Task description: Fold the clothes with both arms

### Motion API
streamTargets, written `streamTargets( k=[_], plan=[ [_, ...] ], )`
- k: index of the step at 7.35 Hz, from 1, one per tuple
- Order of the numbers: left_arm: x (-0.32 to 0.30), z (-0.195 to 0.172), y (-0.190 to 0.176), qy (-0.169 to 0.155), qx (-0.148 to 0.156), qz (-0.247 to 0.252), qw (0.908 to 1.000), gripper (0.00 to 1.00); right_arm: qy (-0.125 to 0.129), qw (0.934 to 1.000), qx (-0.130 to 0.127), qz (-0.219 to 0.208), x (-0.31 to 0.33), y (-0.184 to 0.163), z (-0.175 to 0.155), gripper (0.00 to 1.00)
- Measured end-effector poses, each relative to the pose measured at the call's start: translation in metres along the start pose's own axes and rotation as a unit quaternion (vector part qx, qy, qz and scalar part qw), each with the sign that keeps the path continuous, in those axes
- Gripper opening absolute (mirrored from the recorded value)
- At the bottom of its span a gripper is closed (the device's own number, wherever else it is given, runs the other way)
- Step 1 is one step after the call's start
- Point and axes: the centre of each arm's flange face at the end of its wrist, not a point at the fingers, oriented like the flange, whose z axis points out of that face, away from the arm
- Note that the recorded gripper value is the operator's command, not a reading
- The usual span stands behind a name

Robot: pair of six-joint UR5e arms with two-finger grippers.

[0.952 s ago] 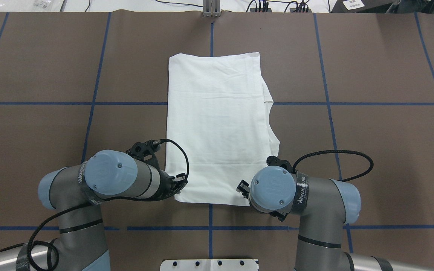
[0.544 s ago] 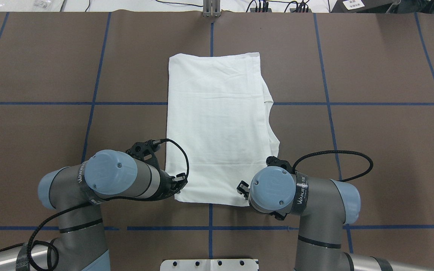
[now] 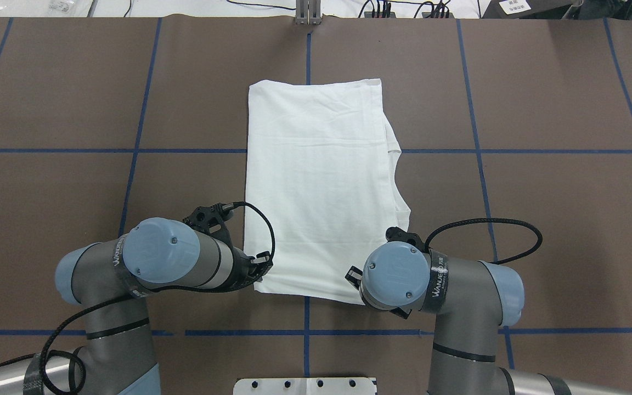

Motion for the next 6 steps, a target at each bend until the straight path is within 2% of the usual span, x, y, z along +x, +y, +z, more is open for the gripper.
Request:
streamTargets(
  k=[4, 6],
  plan=[
    [0.002, -0.005, 0.0, 0.003, -0.002, 0.0, 1.0, 0.0, -0.022, 0.9997, -0.006, 0.006, -0.015, -0.004, -0.022, 0.0],
    [0.003, -0.022, 0.005, 0.014, -0.007, 0.002, 0.9999, 0.0, -0.041, 0.999, -0.016, 0.004, -0.013, -0.003, -0.046, 0.0]
  ],
)
